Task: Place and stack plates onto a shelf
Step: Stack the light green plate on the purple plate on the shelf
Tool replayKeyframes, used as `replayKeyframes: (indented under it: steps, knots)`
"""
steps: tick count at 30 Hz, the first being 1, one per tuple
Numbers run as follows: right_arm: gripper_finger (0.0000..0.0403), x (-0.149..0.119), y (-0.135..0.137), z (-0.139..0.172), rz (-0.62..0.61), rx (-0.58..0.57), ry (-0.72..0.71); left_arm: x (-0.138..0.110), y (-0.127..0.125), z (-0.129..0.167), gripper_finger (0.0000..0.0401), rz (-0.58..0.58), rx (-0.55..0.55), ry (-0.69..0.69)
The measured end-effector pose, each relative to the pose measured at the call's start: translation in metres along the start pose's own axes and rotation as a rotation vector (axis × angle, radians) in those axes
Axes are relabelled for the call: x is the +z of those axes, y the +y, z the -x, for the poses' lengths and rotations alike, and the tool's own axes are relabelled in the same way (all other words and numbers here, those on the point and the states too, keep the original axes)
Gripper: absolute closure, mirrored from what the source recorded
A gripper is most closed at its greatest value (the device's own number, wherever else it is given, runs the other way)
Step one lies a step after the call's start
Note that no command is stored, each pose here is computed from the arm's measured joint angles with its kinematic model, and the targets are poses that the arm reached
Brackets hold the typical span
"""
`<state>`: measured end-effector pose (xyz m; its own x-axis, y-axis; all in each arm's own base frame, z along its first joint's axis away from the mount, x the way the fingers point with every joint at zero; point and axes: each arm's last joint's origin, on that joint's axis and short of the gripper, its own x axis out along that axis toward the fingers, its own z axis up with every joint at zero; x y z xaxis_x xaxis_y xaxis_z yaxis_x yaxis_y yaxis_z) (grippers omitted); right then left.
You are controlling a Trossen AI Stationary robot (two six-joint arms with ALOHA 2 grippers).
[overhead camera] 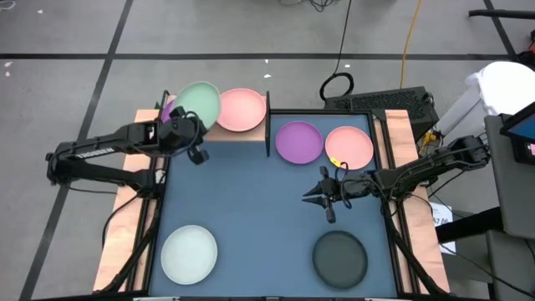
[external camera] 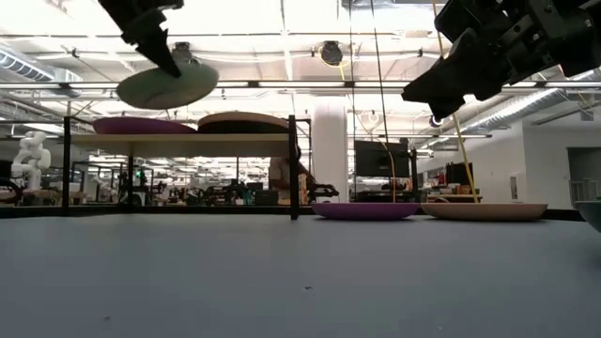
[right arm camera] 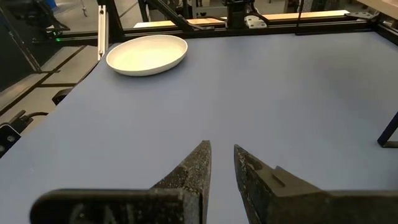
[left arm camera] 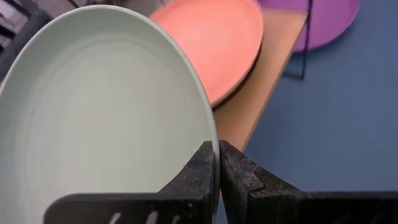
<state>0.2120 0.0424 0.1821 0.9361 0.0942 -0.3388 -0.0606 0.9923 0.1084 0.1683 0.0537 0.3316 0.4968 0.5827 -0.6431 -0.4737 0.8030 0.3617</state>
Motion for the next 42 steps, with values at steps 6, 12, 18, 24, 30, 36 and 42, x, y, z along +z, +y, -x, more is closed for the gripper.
replayKeyframes:
  steps: [6, 12, 18, 24, 30, 36, 42]
  knots:
    - [0.0346, 0.0, 0.0, 0.0, 0.0, 0.0, -0.001, -0.007, 0.008, -0.007, 0.0387, 0.022, -0.001, 0.091]
    - [0.0346, 0.0, 0.0, 0.0, 0.0, 0.0, -0.002, -0.01, 0.012, -0.008, 0.0387, 0.035, 0.008, 0.119]
    - [0.0346, 0.0, 0.0, 0.0, 0.0, 0.0, -0.002, -0.019, 0.018, -0.014, 0.0387, 0.071, 0.036, 0.183]
    - [0.0346, 0.0, 0.0, 0.0, -0.001, 0.0, -0.002, -0.03, 0.017, -0.025, 0.0387, 0.072, 0.02, 0.238]
    - [0.0346, 0.0, 0.0, 0.0, -0.002, 0.0, -0.002, -0.034, 0.016, -0.029, 0.0387, 0.061, 0.02, 0.253]
    - [0.0346, 0.0, 0.0, 0.0, -0.002, 0.0, -0.002, -0.032, 0.016, -0.03, 0.0386, 0.061, 0.021, 0.234]
    - [0.0346, 0.0, 0.0, 0.0, -0.001, 0.0, -0.002, -0.028, 0.016, -0.031, 0.0386, 0.078, 0.016, 0.19]
